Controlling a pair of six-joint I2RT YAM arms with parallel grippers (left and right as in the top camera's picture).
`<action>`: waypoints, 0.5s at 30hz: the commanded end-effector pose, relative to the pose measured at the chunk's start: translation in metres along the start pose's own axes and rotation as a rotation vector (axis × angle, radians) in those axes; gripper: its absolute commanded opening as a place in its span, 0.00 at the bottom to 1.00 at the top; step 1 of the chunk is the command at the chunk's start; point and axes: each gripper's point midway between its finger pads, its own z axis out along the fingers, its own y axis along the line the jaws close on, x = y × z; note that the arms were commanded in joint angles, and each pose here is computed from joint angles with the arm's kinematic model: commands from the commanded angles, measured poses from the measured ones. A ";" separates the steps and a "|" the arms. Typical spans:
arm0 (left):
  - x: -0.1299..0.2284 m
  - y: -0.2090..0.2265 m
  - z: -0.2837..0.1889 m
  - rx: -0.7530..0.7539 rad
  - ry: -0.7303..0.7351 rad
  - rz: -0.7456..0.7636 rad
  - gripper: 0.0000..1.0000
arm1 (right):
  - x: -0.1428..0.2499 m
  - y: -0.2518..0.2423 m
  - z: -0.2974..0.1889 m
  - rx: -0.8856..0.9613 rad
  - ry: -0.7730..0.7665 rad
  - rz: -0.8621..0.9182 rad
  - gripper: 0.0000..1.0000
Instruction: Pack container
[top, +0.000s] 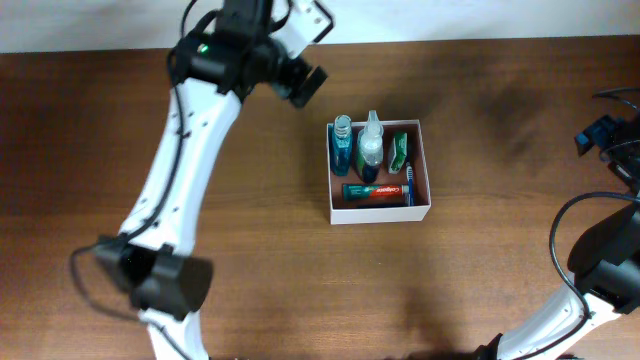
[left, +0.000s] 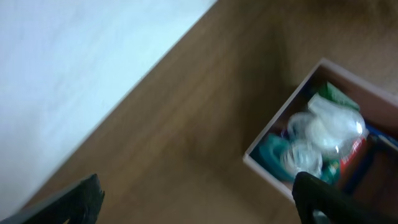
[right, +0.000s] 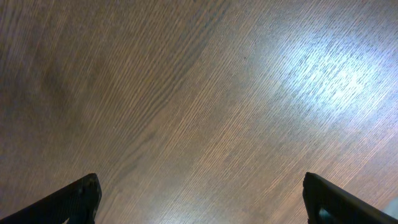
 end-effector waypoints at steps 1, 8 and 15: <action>0.008 0.007 -0.056 -0.040 -0.078 -0.125 0.99 | -0.001 -0.004 -0.002 0.016 -0.013 0.000 0.99; 0.066 0.018 -0.097 -0.175 -0.192 -0.261 0.99 | -0.001 -0.004 -0.002 0.016 -0.013 0.000 0.99; 0.112 0.003 -0.122 -0.283 -0.381 -0.344 0.99 | -0.001 -0.004 -0.002 0.016 -0.013 0.000 0.99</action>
